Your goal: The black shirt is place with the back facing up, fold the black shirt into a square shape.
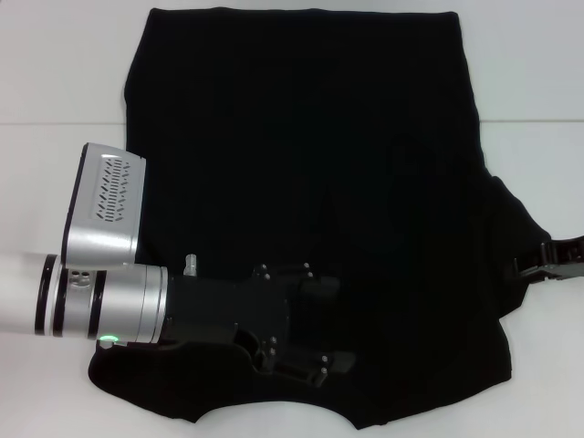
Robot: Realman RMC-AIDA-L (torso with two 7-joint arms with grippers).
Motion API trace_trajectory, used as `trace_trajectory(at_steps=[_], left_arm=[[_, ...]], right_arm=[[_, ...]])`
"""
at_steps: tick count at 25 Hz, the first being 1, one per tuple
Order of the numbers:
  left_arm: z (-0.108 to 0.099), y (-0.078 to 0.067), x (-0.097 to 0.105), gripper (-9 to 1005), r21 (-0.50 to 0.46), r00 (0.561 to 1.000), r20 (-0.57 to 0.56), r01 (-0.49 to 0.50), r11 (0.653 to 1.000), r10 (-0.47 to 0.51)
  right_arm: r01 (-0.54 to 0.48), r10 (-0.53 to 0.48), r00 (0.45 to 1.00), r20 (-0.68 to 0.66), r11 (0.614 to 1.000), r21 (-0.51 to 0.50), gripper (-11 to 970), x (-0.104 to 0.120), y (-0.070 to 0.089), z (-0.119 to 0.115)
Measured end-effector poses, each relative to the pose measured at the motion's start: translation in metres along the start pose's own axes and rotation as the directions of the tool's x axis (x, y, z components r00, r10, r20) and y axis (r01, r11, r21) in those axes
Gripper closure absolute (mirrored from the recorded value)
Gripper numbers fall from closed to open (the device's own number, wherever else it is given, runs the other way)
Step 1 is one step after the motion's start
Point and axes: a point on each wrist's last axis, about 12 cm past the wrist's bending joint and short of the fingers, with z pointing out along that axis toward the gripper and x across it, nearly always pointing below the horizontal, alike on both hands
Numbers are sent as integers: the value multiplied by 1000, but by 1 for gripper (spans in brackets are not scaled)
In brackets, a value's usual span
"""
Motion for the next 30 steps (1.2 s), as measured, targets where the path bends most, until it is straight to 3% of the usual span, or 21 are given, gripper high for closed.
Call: trace_trajectory(at_steps=[10, 21, 27, 30], left_arm=[[0, 0, 0, 64, -1, 1000, -2, -1, 1000, 1], [0, 1, -1, 64, -3, 1000, 2, -1, 1000, 1], [0, 1, -1, 63, -3, 1000, 1, -1, 1000, 1], [0, 1, -1, 63, -4, 1000, 1, 0, 1000, 0]], right_arm=[[0, 0, 1000, 8, 1000, 6, 557, -1, 0, 1], [7, -7, 1000, 10, 1000, 7, 744, -1, 2, 3], [15, -15, 1000, 8, 1000, 10, 959, -1, 3, 4], [10, -11, 1000, 26, 1000, 14, 960, -2, 1, 1]])
